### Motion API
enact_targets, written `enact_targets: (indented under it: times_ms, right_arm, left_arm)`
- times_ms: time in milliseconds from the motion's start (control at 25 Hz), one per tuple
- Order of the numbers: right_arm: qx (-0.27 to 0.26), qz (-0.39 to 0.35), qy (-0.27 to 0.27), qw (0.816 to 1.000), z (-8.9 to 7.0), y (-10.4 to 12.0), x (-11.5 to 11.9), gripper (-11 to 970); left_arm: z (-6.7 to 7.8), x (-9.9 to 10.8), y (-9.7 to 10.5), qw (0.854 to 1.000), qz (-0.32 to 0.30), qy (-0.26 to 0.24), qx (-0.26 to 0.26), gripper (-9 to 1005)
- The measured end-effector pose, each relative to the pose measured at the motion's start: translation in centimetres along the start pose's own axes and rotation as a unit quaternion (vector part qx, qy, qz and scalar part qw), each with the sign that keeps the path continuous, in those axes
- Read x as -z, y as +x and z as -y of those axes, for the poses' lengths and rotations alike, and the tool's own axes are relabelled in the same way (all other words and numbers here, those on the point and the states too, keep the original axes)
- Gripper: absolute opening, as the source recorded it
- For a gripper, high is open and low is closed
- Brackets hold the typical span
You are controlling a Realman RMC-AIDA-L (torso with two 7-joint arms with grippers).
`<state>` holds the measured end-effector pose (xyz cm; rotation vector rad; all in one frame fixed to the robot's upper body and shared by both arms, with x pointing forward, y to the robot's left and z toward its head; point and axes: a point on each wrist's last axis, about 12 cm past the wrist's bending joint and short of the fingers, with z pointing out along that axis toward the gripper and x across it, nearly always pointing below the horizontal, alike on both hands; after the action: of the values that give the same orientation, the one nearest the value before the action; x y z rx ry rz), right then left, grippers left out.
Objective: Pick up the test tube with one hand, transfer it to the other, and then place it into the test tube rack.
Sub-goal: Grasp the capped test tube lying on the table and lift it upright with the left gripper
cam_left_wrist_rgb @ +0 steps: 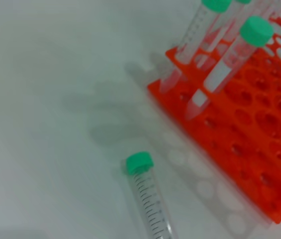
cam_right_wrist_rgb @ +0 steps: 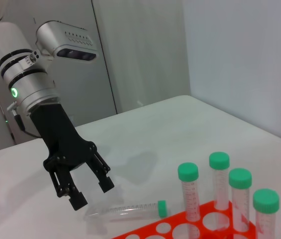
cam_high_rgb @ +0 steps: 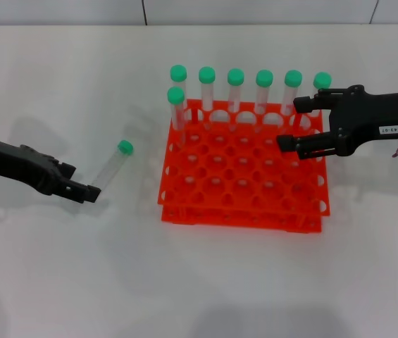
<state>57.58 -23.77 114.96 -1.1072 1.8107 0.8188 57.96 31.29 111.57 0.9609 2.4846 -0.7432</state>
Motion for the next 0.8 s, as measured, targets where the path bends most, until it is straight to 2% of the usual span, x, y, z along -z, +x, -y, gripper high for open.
enact_targets:
  times_ms: [800]
  right_arm:
    - [0.001, 0.003, -0.005, 1.0, -0.1, 0.2, -0.3, 843]
  left_arm:
    - [-0.5, -0.3, -1.6, 0.997, -0.065, -0.034, 0.007, 874]
